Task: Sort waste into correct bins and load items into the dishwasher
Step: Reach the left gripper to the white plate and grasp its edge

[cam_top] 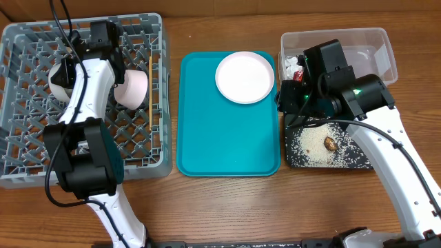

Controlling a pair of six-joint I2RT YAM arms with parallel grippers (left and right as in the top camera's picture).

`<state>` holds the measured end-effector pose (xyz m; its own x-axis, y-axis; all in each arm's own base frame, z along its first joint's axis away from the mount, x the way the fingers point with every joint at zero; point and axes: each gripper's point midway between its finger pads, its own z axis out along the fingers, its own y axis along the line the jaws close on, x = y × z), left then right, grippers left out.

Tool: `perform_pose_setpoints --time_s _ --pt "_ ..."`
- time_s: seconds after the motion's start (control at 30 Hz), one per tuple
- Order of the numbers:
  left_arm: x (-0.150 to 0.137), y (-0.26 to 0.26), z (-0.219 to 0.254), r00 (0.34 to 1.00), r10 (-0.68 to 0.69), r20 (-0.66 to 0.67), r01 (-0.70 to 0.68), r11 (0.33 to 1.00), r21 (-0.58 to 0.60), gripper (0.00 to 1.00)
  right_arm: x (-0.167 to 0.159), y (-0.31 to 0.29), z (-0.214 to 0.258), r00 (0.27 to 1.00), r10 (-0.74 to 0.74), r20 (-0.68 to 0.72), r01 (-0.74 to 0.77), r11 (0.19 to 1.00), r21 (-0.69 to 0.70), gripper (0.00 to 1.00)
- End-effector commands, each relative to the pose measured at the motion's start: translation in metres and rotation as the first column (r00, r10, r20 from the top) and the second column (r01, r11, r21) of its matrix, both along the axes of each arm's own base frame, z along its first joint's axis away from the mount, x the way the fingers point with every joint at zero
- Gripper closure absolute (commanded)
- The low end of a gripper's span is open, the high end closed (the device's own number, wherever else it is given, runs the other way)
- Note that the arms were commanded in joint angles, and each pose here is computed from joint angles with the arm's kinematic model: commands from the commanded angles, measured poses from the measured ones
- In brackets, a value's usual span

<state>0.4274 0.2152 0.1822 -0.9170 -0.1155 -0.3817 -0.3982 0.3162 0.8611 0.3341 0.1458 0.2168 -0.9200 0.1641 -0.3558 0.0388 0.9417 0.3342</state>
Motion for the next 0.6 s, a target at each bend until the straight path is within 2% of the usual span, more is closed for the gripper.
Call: perform_pose_setpoints --time_s 0.0,0.07,0.23,0.4,0.5,0.57 --pt "0.01 -0.018 -0.023 0.998 -0.056 -0.025 0.054 0.996 -0.073 0.94 0.002 0.002 0.007 1.0 0.002 0.022 -0.002 1.0 0.008 0.43" --pt "0.011 -0.021 -0.023 0.998 -0.063 -0.027 0.061 0.995 -0.075 0.88 0.002 0.002 0.007 1.0 0.002 0.022 -0.002 1.0 0.008 0.43" --pt "0.021 -0.048 -0.029 0.992 -0.123 -0.012 0.12 0.985 -0.12 0.53 0.002 0.002 0.007 1.0 0.002 0.022 -0.002 1.0 0.008 0.43" --pt "0.028 -0.081 -0.03 0.979 -0.204 0.004 0.201 0.959 -0.2 0.46 0.002 0.002 0.007 1.0 0.002 0.022 -0.002 1.0 0.008 0.43" --pt "0.031 -0.097 -0.012 0.971 -0.232 0.06 0.24 0.946 -0.22 0.37 0.001 0.002 0.007 1.0 0.002 0.019 -0.002 1.0 0.007 0.43" --pt "0.034 -0.12 0.009 0.948 -0.284 0.144 0.316 0.9 -0.301 0.32 0.001 0.002 0.007 1.0 0.002 0.019 -0.002 1.0 0.007 0.43"
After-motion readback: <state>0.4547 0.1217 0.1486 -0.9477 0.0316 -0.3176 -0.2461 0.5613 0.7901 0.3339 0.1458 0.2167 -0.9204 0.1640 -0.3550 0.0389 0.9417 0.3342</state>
